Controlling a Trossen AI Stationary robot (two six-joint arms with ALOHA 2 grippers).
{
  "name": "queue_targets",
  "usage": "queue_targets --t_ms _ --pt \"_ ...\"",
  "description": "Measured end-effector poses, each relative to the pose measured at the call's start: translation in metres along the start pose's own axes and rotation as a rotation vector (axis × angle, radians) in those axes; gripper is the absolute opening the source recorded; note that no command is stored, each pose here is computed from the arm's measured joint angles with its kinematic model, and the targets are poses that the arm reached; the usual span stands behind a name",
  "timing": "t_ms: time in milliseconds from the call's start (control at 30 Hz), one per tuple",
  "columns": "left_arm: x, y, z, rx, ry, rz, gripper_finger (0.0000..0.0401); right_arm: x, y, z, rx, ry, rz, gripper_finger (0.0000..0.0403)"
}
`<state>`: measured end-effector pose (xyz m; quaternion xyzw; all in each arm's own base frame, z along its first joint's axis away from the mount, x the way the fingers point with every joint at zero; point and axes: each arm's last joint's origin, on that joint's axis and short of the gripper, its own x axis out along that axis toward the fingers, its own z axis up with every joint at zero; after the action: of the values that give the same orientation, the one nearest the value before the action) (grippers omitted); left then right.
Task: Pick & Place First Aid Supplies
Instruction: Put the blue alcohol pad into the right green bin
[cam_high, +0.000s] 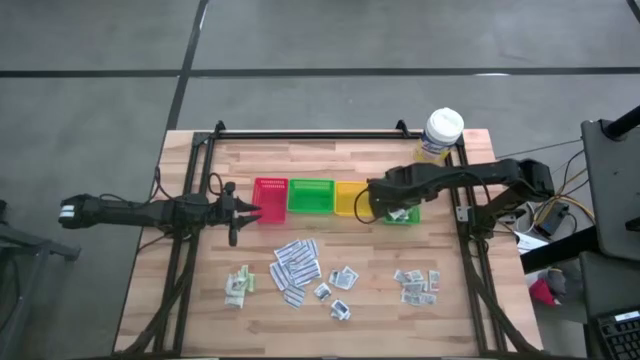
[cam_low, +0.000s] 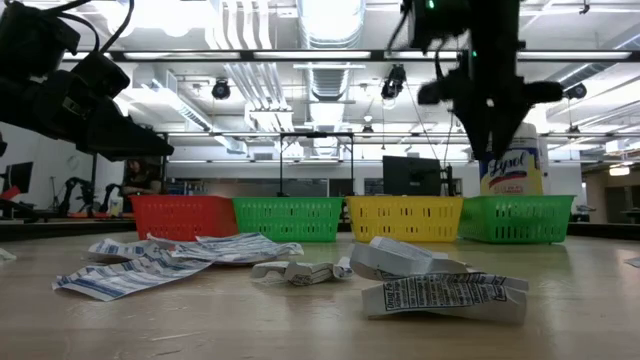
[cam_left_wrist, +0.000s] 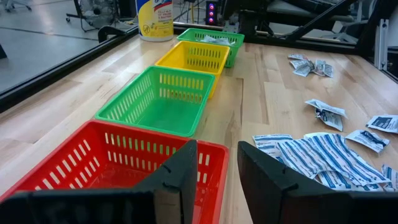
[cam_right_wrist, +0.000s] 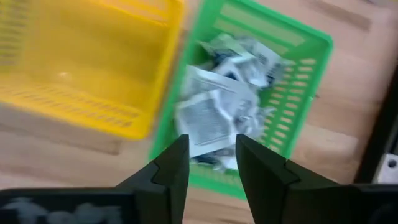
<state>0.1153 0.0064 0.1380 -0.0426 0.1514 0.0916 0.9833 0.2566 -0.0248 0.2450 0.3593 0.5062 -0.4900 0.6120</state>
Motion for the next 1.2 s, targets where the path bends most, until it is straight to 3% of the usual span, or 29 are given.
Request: queue_targets --t_ms 367,733,1033,1200 --pt "0.0 0.0 0.0 0.0 0.0 0.0 0.0113 -0.048 0.023 -0.007 -0.162 -0.098 0.178 0.0109" --pt "0.0 0.0 0.0 0.0 0.0 0.0 0.0113 -0.06 0.046 -0.04 -0.362 -0.157 0.377 0.0095" --pt "0.0 0.0 0.0 0.0 0.0 0.0 0.0113 -0.072 0.059 -0.071 -0.689 -0.201 0.529 0.0086" --pt "0.0 0.0 0.0 0.0 0.0 0.0 0.0113 -0.08 0.067 -0.087 -0.81 -0.261 0.624 0.0089"
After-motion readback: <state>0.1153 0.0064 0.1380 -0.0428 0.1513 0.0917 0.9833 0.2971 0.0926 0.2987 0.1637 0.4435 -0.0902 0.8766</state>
